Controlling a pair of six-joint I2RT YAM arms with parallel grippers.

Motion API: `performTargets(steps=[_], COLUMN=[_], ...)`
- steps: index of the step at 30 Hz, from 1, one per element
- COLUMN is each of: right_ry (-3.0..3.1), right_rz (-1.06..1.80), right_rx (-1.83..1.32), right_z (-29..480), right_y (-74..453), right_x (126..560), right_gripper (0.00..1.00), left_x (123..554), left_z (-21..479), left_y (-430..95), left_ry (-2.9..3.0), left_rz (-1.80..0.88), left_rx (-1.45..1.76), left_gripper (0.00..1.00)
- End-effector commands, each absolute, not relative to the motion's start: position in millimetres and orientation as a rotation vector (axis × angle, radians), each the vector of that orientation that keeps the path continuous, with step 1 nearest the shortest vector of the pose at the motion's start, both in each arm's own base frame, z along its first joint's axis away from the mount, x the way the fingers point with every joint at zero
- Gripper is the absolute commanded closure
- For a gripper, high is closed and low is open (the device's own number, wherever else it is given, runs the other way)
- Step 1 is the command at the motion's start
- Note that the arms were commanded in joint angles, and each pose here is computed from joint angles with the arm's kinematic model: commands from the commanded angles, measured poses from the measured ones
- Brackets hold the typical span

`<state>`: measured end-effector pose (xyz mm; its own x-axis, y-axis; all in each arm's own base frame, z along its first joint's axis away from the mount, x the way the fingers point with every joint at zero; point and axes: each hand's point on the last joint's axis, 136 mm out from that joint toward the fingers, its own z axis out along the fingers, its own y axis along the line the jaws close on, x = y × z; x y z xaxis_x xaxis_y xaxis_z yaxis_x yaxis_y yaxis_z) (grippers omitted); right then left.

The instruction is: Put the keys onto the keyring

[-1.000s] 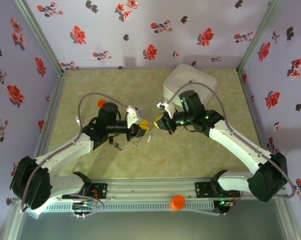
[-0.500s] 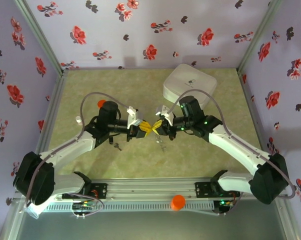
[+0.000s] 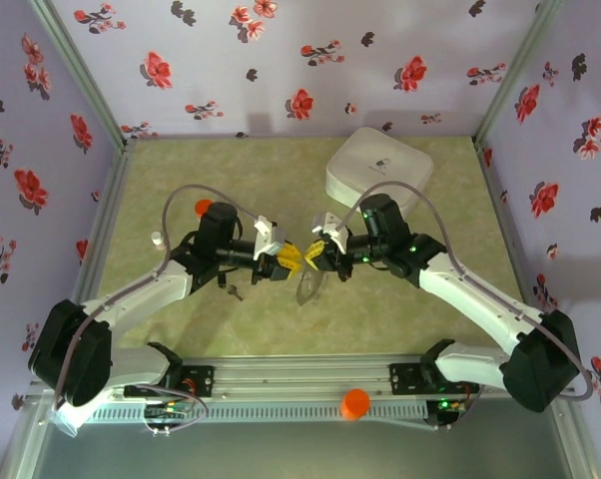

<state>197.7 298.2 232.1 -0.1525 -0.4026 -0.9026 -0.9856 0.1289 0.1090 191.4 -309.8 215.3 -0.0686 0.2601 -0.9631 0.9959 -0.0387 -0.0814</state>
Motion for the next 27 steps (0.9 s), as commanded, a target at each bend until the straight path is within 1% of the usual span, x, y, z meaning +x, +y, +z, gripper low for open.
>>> performTargets(steps=[1, 13, 22, 26, 27], right_ry=[1.536, 1.507, 1.530, 1.526, 1.530], right_rz=[1.000, 1.063, 1.010, 1.018, 1.023], right_rx=[-1.370, -1.418, -1.437, -1.447, -1.447], right_z=[253.0, 251.7, 245.6, 245.1, 244.6], right_y=[303.2, 314.1, 315.8, 318.4, 318.9], right_x=[192.9, 182.3, 185.1, 182.7, 182.2], right_gripper=[1.00, 1.00, 1.00, 1.00, 1.00], left_x=[195.0, 187.7, 182.3, 181.0, 181.2], left_z=[202.0, 209.7, 216.2, 216.8, 217.0], left_y=[-306.1, -308.5, -308.9, -309.1, -309.4], left_ry=[1.476, 1.427, 1.390, 1.381, 1.381], left_rz=[-1.142, -1.217, -1.257, -1.267, -1.268], left_rx=[1.411, 1.404, 1.406, 1.409, 1.407], left_gripper=[0.74, 0.78, 0.81, 0.84, 0.89])
